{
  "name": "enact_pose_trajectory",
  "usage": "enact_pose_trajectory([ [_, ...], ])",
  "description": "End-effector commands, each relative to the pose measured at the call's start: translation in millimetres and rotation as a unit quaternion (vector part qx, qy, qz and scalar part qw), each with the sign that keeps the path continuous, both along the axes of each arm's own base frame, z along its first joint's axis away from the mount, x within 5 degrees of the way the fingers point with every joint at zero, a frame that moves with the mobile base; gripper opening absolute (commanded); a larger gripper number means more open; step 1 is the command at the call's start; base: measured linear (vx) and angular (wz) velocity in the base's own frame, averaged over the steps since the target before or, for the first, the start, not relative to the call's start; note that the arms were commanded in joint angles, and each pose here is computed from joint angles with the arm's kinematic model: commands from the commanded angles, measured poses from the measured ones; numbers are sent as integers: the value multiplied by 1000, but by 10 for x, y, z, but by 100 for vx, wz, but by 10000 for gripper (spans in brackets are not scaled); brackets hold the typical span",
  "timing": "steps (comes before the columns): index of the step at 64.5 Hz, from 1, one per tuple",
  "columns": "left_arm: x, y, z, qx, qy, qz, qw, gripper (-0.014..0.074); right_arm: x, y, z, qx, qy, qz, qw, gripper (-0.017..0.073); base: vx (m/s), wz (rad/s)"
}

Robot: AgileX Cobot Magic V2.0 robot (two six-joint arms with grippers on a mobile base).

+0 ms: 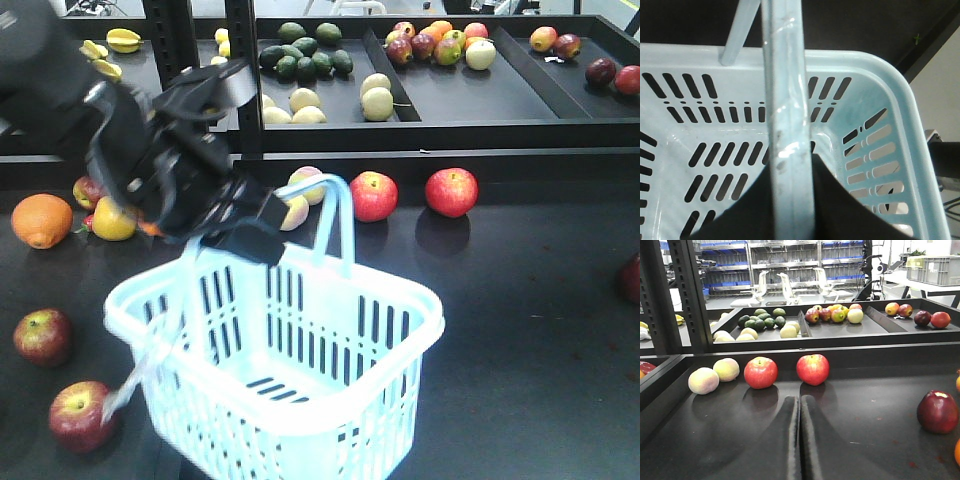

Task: Pick three apples into basket with both arms
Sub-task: 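Close the left gripper on the basket handle and lift it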

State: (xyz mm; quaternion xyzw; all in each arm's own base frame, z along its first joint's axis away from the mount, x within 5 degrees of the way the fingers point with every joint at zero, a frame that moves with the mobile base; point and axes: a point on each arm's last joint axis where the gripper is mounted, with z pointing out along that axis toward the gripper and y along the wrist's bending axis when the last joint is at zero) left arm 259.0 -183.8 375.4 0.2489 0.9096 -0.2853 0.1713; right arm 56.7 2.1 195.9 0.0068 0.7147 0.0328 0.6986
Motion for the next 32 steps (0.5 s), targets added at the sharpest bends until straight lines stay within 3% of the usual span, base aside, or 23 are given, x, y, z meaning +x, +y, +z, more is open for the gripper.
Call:
enact_pose_trajectory([
  [1,-230,109,296,-84,-57,60,993,-8,-3,-4,23,-5,-34,-4,999,-4,0,0],
  [12,-436,263,333,-146,-87,130,977,-8,-3,-4,23,-5,-34,-4,999,-4,0,0],
  [19,-540,324,431,-186,-108,148,965,-8,-3,-4,23,-5,-34,-4,999,-4,0,0],
  [25,-603,355,475,-189,-114,145,965,-8,-3,-4,23,-5,-34,-4,999,-4,0,0],
  [32,-654,359,448,-174,-97,128,971,-8,-3,-4,23,-5,-34,-4,999,-4,0,0],
])
